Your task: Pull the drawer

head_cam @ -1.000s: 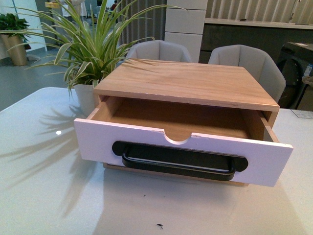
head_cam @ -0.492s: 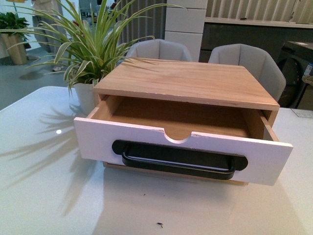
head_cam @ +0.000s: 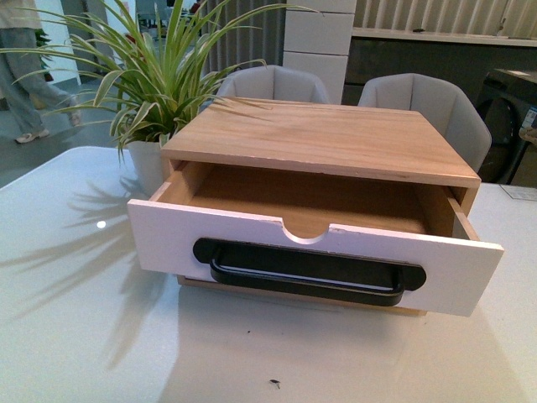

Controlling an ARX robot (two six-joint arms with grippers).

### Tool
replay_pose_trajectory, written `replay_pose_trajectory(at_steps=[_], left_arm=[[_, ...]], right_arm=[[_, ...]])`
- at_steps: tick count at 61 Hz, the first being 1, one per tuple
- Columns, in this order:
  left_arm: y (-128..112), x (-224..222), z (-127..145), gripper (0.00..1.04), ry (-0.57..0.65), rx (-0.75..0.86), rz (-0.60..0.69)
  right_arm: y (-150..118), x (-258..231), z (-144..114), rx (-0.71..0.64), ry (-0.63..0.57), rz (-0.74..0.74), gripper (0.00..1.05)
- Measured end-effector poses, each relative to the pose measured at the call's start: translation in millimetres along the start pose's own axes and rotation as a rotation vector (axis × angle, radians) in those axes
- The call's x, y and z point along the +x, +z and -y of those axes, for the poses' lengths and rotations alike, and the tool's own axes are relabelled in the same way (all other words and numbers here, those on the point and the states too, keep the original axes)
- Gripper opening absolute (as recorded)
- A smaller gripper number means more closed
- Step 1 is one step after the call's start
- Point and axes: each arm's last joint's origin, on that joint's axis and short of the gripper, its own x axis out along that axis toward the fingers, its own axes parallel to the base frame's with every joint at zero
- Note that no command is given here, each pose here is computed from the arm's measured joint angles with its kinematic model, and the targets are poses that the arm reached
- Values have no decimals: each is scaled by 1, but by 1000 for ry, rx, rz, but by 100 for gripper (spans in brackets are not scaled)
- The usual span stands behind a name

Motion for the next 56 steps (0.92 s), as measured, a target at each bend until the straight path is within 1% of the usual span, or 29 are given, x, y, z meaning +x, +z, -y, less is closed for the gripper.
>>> replay_pose_trajectory(at_steps=[3, 4, 5, 15, 16, 19, 20, 26, 27, 31, 33, 35, 38, 56], left_arm=[[0, 0, 0, 3, 0, 0, 0], [0, 0, 0, 4, 0, -1, 0], [0, 0, 0, 7, 0, 0, 0], [0, 0, 0, 43, 0, 0, 0], [0, 0, 0, 44, 0, 0, 0], [0, 0, 0, 55, 0, 0, 0], [0, 0, 0, 57, 0, 0, 0], [0, 0, 0, 78, 0, 0, 0], [0, 0, 0, 79, 0, 0, 0], [0, 0, 0, 93, 0, 0, 0], [0, 0, 0, 98, 0, 0, 0], [0, 0, 0, 98, 0, 0, 0], [0, 0, 0, 97, 0, 0, 0], [0, 0, 0, 97, 0, 0, 0]], right_arm=[[0, 0, 0, 0, 0, 0, 2], [0, 0, 0, 0, 0, 0, 2], [0, 0, 0, -1, 0, 0, 4], [0, 0, 0, 0, 0, 0, 39], [0, 0, 0, 0, 0, 0, 41], [0, 0, 0, 0, 0, 0, 51], [0, 0, 0, 0, 0, 0, 53], [0, 0, 0, 0, 0, 0, 74], [0, 0, 0, 0, 0, 0, 76], [0, 0, 0, 0, 0, 0, 90], [0, 0, 0, 0, 0, 0, 95], [0, 0, 0, 0, 0, 0, 97], [0, 0, 0, 0, 0, 0, 96], [0, 0, 0, 0, 0, 0, 96]])
